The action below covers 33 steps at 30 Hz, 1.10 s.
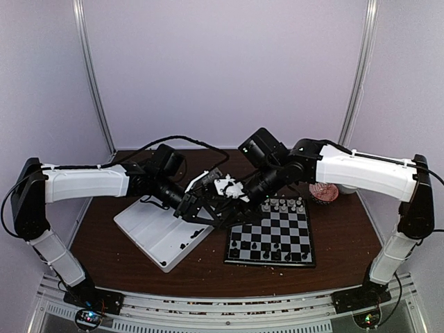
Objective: Set up the chess pieces on the board
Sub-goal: Pass from the left arm to the right
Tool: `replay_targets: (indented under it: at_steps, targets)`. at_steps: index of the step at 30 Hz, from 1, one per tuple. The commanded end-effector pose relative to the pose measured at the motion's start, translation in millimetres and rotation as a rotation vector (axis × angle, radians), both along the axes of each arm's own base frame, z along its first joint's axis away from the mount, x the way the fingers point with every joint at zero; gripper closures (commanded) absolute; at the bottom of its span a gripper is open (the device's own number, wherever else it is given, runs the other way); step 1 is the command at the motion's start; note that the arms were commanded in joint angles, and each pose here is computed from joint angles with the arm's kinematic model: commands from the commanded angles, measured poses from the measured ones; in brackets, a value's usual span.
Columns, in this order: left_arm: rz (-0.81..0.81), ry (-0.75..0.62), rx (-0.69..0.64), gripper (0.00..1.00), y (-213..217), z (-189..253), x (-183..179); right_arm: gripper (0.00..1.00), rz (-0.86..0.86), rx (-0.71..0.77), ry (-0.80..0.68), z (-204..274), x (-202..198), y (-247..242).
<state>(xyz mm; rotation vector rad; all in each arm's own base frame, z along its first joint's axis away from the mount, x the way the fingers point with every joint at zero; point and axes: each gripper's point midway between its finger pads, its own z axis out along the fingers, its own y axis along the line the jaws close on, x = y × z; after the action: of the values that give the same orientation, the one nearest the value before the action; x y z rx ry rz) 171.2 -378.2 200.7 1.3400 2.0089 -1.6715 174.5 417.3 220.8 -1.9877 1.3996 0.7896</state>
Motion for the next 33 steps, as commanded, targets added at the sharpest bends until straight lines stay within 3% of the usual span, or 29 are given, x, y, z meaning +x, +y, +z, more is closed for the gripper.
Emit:
replay_targets:
  at_steps: [1, 10, 21, 28, 33]
  targets:
    - [-0.037, -0.021, -0.064, 0.92, -3, 13, -3, 0.6, 0.016, -0.008, -0.027, -1, -1, 5]
    - [-0.058, -0.007, -0.086, 0.92, -2, 15, -8, 0.61, -0.007, -0.02, -0.063, -6, 3, 5]
    - [-0.051, -0.006, -0.127, 0.93, -5, 24, -7, 0.77, -0.038, -0.014, -0.092, -7, 7, 8]
    - [-0.057, 0.006, -0.13, 0.93, -3, 20, -8, 0.68, -0.013, -0.035, -0.091, -15, 1, 2]
    - [-0.061, 0.012, -0.149, 0.94, -5, 24, -8, 0.74, -0.028, -0.031, -0.101, -16, 4, 4]
